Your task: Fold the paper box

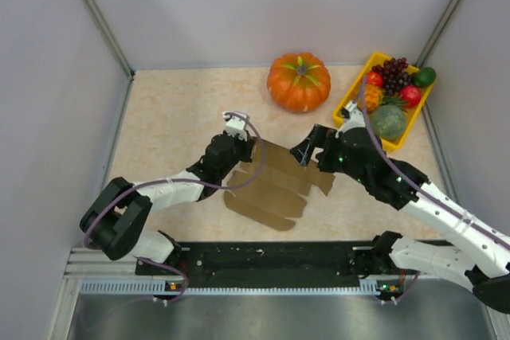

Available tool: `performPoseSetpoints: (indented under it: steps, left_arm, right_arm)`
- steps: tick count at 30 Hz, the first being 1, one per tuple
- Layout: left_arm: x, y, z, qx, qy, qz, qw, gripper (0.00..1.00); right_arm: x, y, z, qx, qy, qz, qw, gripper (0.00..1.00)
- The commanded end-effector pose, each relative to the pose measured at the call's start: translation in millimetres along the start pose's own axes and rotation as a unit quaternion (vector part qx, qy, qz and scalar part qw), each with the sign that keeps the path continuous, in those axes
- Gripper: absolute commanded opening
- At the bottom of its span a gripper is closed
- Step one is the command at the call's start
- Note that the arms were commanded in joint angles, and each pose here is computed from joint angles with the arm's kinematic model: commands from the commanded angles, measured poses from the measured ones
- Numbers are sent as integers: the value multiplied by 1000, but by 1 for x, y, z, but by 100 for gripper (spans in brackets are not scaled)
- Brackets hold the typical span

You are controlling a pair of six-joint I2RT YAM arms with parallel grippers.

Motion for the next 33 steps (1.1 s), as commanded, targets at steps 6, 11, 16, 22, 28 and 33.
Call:
performPoseSetpoints:
  steps: [6, 11, 16, 22, 28, 33]
  left_arm:
    - [-17, 14, -5, -29, 58, -85, 994, 0]
    - [-14, 21, -2, -44, 80, -112, 989, 0]
    - [-14, 24, -2, -42, 89, -119, 988, 0]
    - [-13, 28, -1, -46, 106, -127, 985, 0]
    - [-11, 30, -1, -49, 115, -133, 983, 0]
    - [-12, 33, -2, -46, 117, -139, 982, 0]
  right_arm:
    - [-7, -59, 39, -23, -538, -25, 842, 77]
    - [-8, -95, 40, 9, -594, -36, 803, 66]
    - [-2, -116, 38, 36, -620, -41, 782, 62]
    - [1, -132, 37, 58, -636, -42, 768, 52]
    - [-2, -142, 39, 68, -644, -51, 760, 43]
    - [8, -153, 37, 85, -651, -37, 753, 40]
Point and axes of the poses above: each gripper's point midway between its finger pads, its own y axis back along the fingers, its own z axis along the line the jaws close on, x = y × z, the point moved 8 cm from there along y, back along the fingers, and after that the axes turned 4 degrees about y, right-handed, at the moved point
